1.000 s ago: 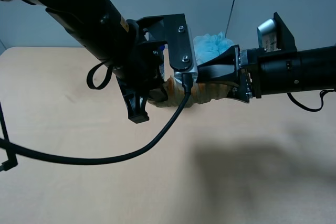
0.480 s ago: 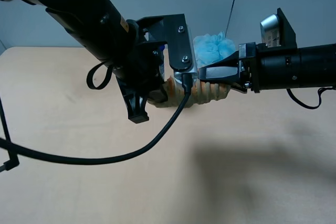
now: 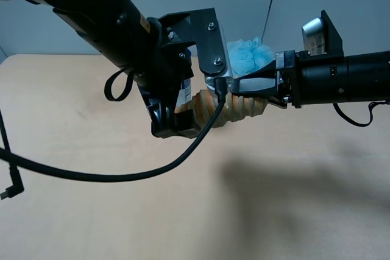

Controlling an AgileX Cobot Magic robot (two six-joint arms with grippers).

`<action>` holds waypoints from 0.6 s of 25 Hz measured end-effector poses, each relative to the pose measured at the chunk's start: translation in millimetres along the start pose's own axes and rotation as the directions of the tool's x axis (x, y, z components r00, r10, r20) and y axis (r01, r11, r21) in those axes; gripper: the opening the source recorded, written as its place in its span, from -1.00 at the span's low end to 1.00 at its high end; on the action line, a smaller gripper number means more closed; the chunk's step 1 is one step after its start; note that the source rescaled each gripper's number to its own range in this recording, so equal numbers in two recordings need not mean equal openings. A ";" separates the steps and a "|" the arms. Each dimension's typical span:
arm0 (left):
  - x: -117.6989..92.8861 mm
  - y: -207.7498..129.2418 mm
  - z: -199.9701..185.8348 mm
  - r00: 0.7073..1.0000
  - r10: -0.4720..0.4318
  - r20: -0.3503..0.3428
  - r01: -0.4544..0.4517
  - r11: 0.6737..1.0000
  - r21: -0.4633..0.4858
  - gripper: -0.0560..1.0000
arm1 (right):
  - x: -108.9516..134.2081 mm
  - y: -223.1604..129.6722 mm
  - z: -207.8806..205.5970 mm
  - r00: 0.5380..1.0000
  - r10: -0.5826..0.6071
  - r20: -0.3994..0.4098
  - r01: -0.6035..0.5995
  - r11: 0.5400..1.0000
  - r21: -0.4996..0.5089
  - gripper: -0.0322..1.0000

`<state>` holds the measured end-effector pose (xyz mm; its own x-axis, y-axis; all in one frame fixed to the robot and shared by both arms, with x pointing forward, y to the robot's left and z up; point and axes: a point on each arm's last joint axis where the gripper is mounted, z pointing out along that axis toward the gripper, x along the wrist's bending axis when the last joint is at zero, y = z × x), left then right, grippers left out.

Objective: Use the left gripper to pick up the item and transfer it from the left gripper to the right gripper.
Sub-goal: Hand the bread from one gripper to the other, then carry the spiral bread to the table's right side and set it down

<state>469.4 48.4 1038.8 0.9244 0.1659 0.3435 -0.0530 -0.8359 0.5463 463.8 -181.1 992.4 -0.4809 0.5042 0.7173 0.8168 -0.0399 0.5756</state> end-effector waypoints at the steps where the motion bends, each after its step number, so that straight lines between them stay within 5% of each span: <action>1: 0.4 1.3 -4.6 1.000 -0.011 -0.007 0.011 1.000 -0.009 0.99 | 0.0 0.0 0.0 1.000 0.000 0.000 0.000 1.000 0.000 -0.80; 8: -1.5 9.9 -73.5 0.992 -0.117 -0.050 0.112 0.989 -0.101 1.00 | -0.2 0.0 0.0 1.000 -0.001 0.002 0.001 1.000 0.000 -0.84; 15: -13.7 -10.3 -141.7 0.964 -0.245 -0.098 0.246 0.969 -0.007 1.00 | -0.4 0.0 0.0 1.000 -0.001 0.005 0.001 1.000 0.000 -0.87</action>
<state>403.8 128.9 1136.7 0.8673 0.4165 0.2725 0.1734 -0.7659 0.6191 464.1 -181.3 992.1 -0.4798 0.5084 0.7151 0.8163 -0.0400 0.5762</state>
